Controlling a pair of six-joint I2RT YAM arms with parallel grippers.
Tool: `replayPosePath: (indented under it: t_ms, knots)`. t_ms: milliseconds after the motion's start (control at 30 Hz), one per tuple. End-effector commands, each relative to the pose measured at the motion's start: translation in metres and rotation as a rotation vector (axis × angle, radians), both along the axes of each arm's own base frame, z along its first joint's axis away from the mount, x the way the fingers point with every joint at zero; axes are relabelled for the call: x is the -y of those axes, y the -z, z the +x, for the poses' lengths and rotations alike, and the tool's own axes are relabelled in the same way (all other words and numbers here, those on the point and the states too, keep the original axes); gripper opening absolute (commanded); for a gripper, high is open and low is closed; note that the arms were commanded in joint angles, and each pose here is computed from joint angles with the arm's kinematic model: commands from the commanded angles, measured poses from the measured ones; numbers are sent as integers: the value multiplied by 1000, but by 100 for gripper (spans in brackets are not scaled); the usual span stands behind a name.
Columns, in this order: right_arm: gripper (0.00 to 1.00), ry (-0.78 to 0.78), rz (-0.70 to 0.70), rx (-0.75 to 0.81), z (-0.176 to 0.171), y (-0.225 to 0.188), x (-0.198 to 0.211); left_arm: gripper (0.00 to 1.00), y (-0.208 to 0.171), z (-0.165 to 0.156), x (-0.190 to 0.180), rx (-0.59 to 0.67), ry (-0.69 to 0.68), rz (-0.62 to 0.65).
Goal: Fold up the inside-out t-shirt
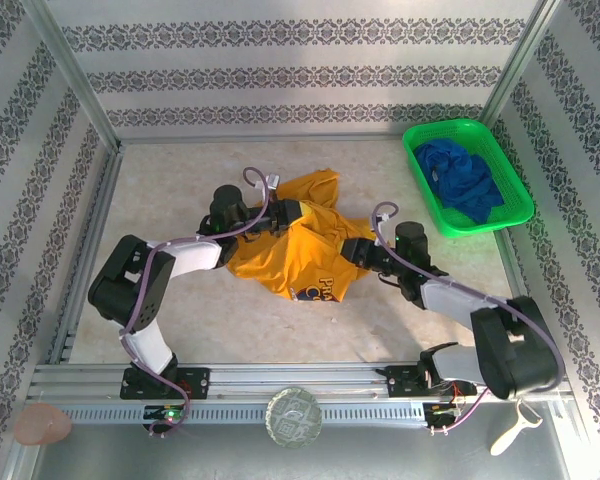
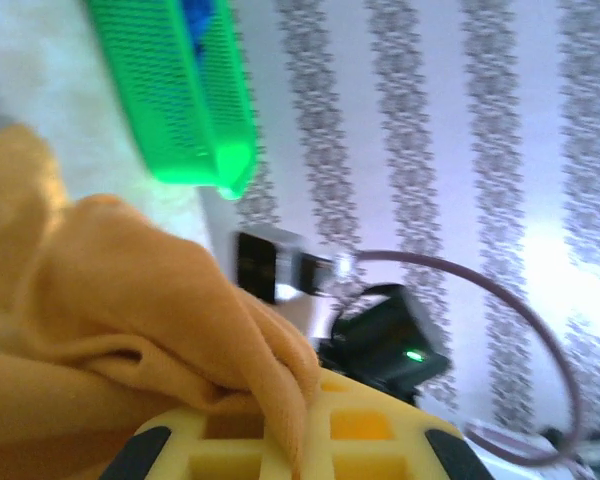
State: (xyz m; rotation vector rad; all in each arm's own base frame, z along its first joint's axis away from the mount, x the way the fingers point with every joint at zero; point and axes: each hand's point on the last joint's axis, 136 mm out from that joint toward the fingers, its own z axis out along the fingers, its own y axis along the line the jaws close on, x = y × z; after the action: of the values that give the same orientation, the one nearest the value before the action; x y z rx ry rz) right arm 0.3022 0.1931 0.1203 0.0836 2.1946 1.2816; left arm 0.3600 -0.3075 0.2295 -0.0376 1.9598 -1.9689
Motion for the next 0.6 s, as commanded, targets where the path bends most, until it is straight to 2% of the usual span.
replayPosePath:
  t_ms: [0,67,167,300,433,567]
  knots:
    - [57,59,-75,-18,12,6,3,0,-55,-17,-7,154,62,-181]
    - [64,93,-144,-11,6,3,11,0,-55,-20,-8,167,61,-173]
    - [68,159,-259,14,-8,-9,29,0,-56,-21,-8,175,73,-164]
    - [71,229,-314,115,-21,-44,46,0,-57,-21,-6,179,79,-155]
    - [73,180,-331,201,-26,-71,35,0,-62,-22,-6,192,87,-157]
    - [74,105,-361,242,-15,-85,12,0,-63,-25,-6,193,93,-151]
